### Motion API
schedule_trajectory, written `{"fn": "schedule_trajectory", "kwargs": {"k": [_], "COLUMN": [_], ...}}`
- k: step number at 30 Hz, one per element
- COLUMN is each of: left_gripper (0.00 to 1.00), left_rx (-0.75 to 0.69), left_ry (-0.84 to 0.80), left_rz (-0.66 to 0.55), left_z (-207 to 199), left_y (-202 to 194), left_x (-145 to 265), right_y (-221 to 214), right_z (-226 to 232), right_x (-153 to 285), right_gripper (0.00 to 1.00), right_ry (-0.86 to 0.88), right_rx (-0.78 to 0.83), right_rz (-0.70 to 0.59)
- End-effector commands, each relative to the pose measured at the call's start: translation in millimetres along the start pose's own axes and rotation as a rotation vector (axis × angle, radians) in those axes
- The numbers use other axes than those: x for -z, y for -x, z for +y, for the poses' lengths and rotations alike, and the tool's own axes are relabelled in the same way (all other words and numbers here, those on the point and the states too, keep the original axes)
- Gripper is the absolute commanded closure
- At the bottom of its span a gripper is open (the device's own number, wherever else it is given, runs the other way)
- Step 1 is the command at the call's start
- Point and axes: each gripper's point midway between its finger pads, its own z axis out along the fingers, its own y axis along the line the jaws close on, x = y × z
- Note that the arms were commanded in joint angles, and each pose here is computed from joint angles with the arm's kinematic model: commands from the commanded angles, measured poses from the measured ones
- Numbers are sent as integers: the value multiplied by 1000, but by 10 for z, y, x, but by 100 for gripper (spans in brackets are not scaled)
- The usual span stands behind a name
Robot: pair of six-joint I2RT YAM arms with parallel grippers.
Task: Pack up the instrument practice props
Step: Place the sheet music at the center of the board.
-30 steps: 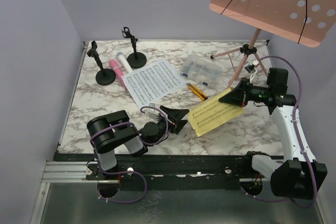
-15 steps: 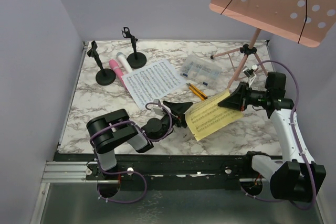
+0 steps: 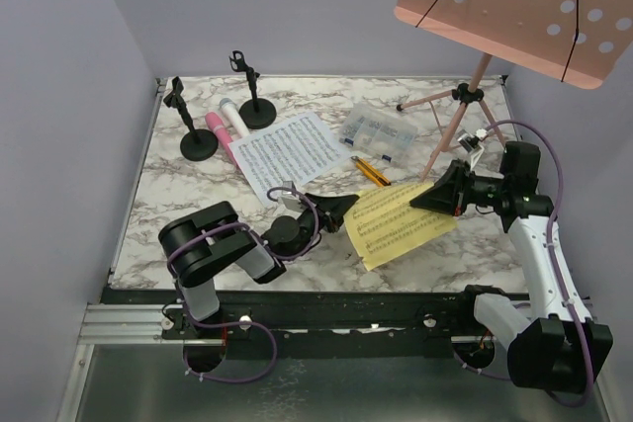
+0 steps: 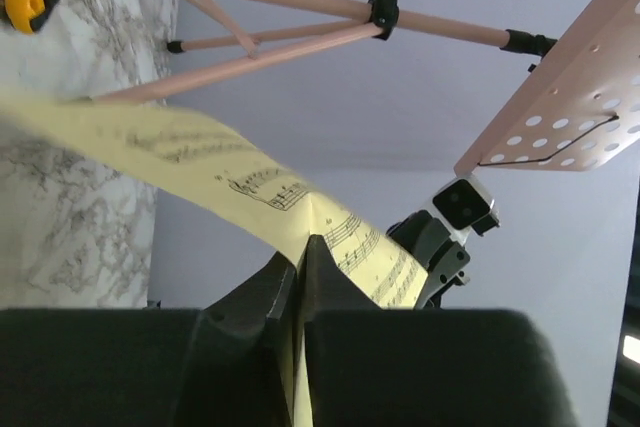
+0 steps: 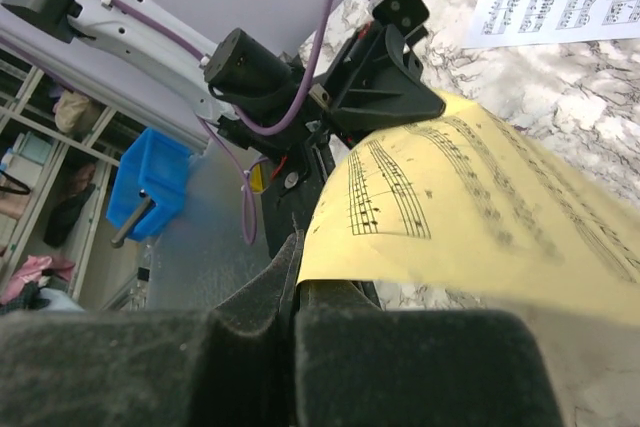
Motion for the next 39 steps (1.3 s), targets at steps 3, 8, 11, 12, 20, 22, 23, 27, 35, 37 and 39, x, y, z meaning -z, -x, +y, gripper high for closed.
{"fn": "schedule_trajectory", "kwargs": {"k": [3, 8, 11, 12, 20, 22, 23, 27, 35, 37, 39], "left_gripper": [100, 100, 100, 100, 100, 100, 100, 100, 100, 100, 100], "left_rx": [-150, -276, -476, -570, -1217, -1275, -1298, -1428, -1670, -1708, -1735], "left_ry": [-196, -166, -59, 13, 463, 514, 533, 575, 724, 740, 766], "left_rz": [76, 171, 241, 255, 402, 505, 537, 625, 690, 716, 760], "left_z": [-546, -633, -685, -660, -825, -820, -827, -905, -941, -907, -835], "left_y": [80, 161, 175, 206, 591, 589, 592, 657, 1010, 1072, 1144], "left_x": [155, 215, 144, 115, 124, 123, 116, 64, 66, 50, 29], "right_y": [2, 44, 105, 134, 392, 397, 388, 313, 229, 240, 240], "right_z": [54, 46, 21, 4, -470, -645, -717, -807, -864, -868, -878], "right_x": [11, 15, 32, 49, 364, 429, 451, 446, 485, 496, 506], "right_gripper": [97, 26, 6, 2, 0, 0, 0, 0, 0, 0, 0], "right_ry": [21, -10, -57, -76, -400, -479, -504, -498, -535, -546, -556], "right_rx": [22, 62, 105, 120, 180, 180, 193, 207, 248, 254, 258], "right_rz": [-6, -10, -20, -28, -128, -128, -124, -122, -114, -114, -114]}}
